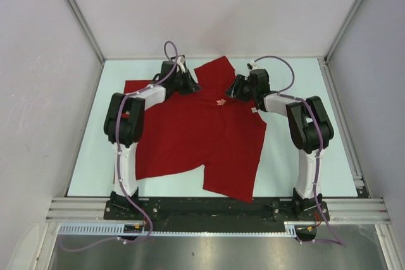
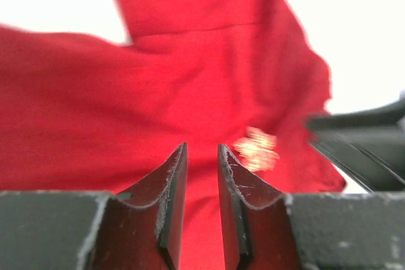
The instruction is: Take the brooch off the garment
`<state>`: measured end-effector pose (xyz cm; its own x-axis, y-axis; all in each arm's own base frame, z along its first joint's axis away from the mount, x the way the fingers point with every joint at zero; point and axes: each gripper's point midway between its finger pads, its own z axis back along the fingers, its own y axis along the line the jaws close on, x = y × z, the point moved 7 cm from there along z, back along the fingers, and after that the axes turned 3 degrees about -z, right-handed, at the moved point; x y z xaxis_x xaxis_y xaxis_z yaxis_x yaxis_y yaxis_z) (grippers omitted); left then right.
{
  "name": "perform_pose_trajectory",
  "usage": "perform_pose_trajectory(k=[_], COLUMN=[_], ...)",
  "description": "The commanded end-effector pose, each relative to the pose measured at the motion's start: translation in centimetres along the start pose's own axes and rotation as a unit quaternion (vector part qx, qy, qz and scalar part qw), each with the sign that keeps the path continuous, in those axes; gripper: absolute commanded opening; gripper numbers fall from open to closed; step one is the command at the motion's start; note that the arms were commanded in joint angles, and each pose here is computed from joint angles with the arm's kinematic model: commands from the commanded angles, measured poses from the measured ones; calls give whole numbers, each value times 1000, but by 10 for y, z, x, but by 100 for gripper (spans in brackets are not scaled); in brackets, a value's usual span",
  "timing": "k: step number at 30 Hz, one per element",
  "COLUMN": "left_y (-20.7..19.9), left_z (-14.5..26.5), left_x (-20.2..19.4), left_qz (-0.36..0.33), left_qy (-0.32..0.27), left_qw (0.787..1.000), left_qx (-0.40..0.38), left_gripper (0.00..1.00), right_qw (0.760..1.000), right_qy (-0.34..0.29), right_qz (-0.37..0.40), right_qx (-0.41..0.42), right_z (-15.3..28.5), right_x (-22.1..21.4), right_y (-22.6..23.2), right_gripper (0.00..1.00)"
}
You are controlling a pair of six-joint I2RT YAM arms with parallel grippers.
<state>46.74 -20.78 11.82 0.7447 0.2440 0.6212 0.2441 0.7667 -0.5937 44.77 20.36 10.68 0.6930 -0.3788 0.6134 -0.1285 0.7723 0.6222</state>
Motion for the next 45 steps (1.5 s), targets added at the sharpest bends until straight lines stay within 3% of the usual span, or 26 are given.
perform_pose_trajectory(k=[1,14,30,39,45], left_y=[22,63,52,48,39], left_z=[-14,-26,-22,-18,-14], left_x=[-2,8,15,11,5], left_qz=[29,87,79,79,74], left_qy=[8,9,3,3,5], left_qw=[999,995,997,997,997], left_qx=[41,41,13,10,3], left_gripper=[30,32,33,32,33], right_qw=[999,994,993,985,981], right_qy=[25,48,55,49,46], right_qz=[-7,-85,-99,-150,-181], right_qx=[47,57,37,71,58], right_z=[8,-12,-16,-23,-27], right_x=[3,-18,-30,-27,-26], right_y=[25,22,12,16,5], right_gripper=[52,39,41,27,28])
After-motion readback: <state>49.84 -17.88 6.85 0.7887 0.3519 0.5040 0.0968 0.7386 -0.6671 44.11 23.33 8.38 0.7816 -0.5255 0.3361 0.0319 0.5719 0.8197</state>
